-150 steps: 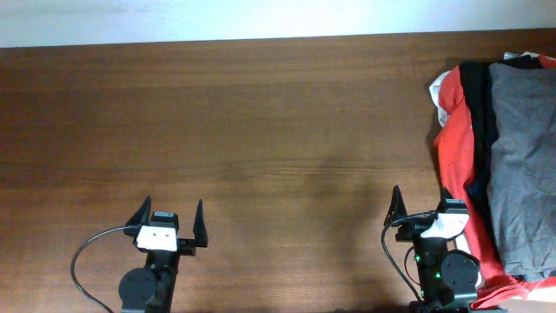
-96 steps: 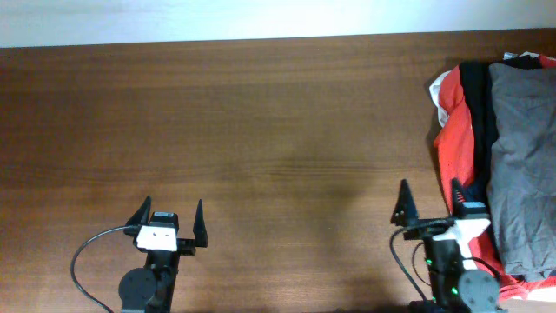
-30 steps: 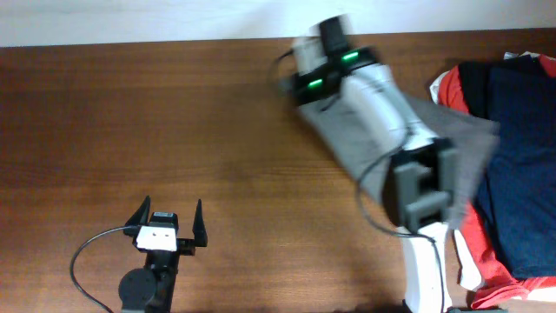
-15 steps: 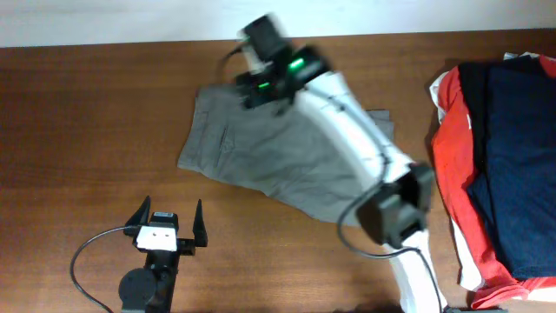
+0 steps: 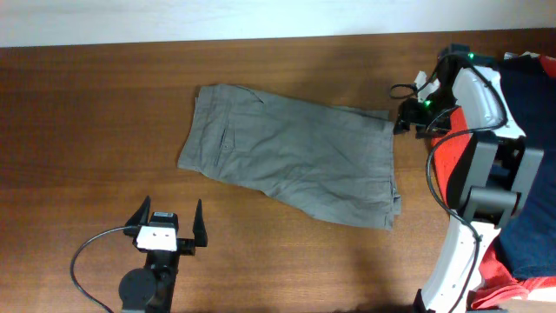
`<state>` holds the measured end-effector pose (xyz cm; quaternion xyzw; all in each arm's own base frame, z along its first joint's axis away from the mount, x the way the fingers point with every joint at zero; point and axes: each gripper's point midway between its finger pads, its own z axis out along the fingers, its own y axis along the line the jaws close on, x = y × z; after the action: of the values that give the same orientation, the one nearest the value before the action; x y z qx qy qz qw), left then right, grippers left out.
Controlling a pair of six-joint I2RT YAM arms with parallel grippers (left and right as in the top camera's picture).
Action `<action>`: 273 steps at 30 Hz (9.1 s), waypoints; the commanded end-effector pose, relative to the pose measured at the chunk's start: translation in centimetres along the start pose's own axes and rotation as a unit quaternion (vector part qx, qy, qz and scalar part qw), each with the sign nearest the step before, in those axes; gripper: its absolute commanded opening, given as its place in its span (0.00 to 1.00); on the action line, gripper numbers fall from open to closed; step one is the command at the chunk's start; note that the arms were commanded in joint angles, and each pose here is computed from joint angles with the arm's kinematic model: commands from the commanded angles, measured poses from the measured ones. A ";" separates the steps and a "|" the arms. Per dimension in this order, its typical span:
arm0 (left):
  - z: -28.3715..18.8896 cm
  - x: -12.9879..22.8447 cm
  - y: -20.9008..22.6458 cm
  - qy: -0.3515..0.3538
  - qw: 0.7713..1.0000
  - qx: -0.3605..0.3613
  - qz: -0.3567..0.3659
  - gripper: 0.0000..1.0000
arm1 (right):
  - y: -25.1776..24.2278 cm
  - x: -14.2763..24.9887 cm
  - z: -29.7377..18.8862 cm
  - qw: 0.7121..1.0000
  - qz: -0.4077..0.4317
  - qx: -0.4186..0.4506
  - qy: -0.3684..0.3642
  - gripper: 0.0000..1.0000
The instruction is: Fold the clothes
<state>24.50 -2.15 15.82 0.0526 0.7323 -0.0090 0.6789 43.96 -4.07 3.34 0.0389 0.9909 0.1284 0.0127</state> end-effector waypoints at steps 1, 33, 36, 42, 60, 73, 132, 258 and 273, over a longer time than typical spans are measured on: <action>0.0 0.2 -0.1 0.001 1.000 0.001 0.006 1.00 | 1.8 0.2 1.7 0.999 -0.043 -0.027 -0.005 0.61; 0.0 0.2 -0.1 0.001 1.000 0.001 0.006 1.00 | 1.7 -0.4 3.5 0.996 0.081 0.011 -0.018 0.42; 0.0 0.2 -0.1 0.001 1.000 0.001 0.006 1.00 | 0.3 1.9 3.0 0.993 0.113 0.013 0.024 0.48; 0.0 0.2 -0.1 0.001 1.000 0.001 0.006 1.00 | 3.0 3.2 1.8 0.987 0.087 -0.127 0.049 0.51; 0.0 0.2 -0.1 0.001 1.000 0.001 0.006 1.00 | 4.7 1.2 -0.5 0.977 0.035 -0.211 -0.023 0.41; 0.0 0.2 -0.1 0.001 1.000 0.001 0.006 1.00 | 2.1 -0.2 2.0 0.987 0.002 -0.143 -0.075 0.43; 0.0 0.2 -0.1 0.001 1.000 0.001 0.006 1.00 | 9.6 1.2 1.7 0.954 -0.288 0.067 -0.045 0.04; 25.3 3.4 1.3 0.405 0.848 0.014 -0.341 1.00 | 30.0 27.3 -11.7 0.684 -0.644 -0.333 0.083 0.04; 29.8 5.3 -2.4 0.362 0.841 0.024 -0.401 0.99 | 29.9 27.4 -11.6 0.683 -0.647 -0.328 0.085 0.04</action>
<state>53.33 -5.97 10.09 -0.2177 0.8760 -0.2953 0.3131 18.96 23.94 21.07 -0.6225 0.6681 0.4074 0.0121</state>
